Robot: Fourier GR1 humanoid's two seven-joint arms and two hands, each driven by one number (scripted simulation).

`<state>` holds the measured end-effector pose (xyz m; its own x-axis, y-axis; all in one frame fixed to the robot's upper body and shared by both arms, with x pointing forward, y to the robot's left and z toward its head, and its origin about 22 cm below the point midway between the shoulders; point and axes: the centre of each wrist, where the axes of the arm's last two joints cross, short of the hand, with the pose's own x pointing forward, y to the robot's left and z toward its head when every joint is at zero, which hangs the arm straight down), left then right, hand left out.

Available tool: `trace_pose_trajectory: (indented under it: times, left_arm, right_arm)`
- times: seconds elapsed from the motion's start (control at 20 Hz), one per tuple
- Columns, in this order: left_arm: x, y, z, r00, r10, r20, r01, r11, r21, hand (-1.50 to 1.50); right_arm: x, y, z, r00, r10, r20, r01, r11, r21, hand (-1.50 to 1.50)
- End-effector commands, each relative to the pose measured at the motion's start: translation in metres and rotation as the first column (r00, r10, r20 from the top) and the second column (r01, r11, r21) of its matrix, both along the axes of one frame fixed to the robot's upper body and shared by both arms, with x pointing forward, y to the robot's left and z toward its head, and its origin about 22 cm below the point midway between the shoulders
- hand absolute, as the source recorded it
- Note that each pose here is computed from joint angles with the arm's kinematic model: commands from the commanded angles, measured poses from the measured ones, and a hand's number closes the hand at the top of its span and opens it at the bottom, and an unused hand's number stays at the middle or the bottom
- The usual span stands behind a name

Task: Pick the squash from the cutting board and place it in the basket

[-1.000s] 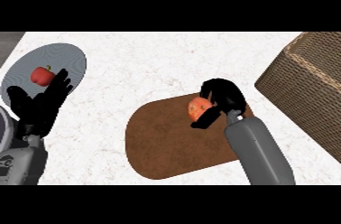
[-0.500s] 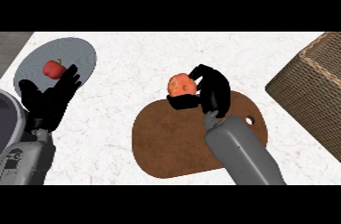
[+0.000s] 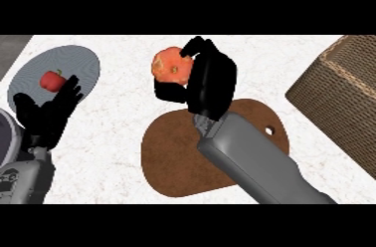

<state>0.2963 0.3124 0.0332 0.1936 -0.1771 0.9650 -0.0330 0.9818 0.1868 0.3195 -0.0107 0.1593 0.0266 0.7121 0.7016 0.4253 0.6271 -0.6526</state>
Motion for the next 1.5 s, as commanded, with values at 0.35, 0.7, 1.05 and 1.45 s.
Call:
trace_pose_trajectory:
  times: [0.35, 0.7, 1.05, 1.45]
  left_arm:
    - [0.004, -0.006, 0.008, 0.999, 0.029, 0.018, -0.028, 1.0, -0.004, 0.0]
    - [-0.009, 0.01, 0.0, 1.0, 0.029, -0.004, -0.029, 1.0, 0.002, 0.0]
    - [0.002, 0.004, 0.007, 0.999, 0.039, 0.024, -0.039, 0.999, -0.007, 0.0]
    - [-0.008, 0.013, 0.009, 0.999, 0.039, 0.013, -0.039, 0.999, -0.008, 0.0]
  right_arm:
    - [0.02, 0.006, 0.094, 0.958, -0.287, 0.021, 0.286, 0.958, 0.03, 1.5]
    - [0.049, -0.048, 0.135, 0.91, -0.407, 0.081, 0.405, 0.913, 0.043, 1.5]
    - [0.071, -0.101, 0.154, 0.83, -0.554, 0.062, 0.558, 0.828, -0.062, 1.5]
    - [0.068, -0.168, 0.115, 0.776, -0.629, 0.035, 0.63, 0.773, -0.075, 1.5]
